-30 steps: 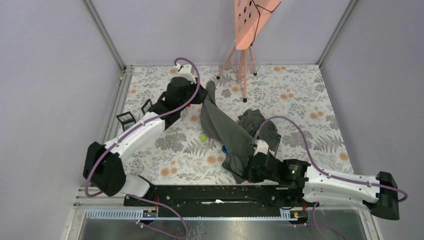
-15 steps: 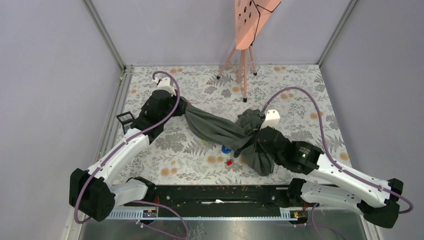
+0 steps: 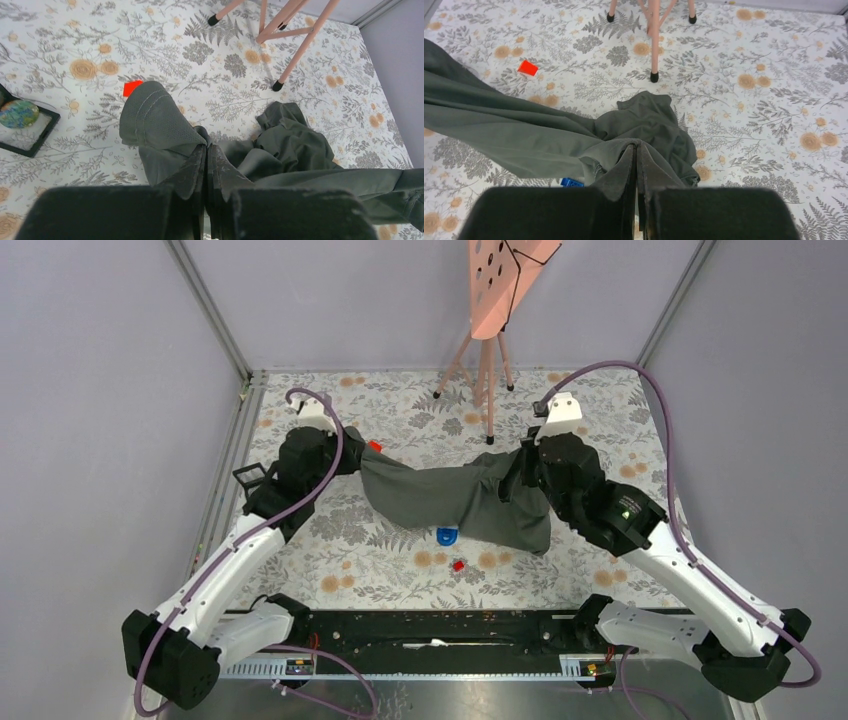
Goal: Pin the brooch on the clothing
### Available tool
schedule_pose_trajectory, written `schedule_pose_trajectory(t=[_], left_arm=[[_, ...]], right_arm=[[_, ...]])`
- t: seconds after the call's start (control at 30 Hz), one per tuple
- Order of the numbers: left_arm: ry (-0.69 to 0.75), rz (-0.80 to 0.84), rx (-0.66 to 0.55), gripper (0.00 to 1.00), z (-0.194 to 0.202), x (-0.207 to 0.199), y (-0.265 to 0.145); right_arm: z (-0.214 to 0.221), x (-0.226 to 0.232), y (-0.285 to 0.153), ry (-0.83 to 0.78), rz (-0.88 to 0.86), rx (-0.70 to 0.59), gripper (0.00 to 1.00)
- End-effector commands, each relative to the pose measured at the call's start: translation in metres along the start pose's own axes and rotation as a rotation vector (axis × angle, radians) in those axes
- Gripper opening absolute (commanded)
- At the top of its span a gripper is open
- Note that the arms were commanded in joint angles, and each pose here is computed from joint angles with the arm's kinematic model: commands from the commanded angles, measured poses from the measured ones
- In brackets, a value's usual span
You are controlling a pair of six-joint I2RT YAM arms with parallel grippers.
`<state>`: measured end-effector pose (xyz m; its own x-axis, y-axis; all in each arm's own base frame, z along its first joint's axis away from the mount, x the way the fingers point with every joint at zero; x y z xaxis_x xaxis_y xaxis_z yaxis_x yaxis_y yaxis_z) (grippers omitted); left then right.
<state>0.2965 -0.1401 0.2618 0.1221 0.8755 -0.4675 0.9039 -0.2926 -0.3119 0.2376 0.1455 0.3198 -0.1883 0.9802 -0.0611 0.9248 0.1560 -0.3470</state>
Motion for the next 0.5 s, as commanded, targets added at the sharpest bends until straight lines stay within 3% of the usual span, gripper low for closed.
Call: schedule_pose_trajectory(t=[0.0, 0.37, 0.47], left_arm=[[-0.060, -0.012, 0.073, 0.04, 0.035, 0.014, 0.001], [-0.313, -0.151, 0.186, 0.17, 0.138, 0.075, -0.028], [-0.318, -0.202, 0.199, 0.29, 0.150, 0.087, -0.034]], right_arm=[[0.017, 0.009, 0.001, 0.022, -0.071, 0.028, 0.00], [0.182, 0.018, -0.011, 0.124, -0.145, 0.444, 0.00], [0.200, 0.014, -0.013, 0.121, -0.121, 0.490, 0.00]])
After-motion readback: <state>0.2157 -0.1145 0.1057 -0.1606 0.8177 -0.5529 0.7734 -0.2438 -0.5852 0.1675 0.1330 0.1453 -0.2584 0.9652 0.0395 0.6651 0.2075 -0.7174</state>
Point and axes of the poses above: each gripper's point midway between its finger pads, its own y axis out along the fingers, its own x axis along the line the jaws close on, z = x × y, the point moved 3 cm from there along -y, back along the fingers, and after that the axes turned 5 degrees about -y, right-handed, at the moved point
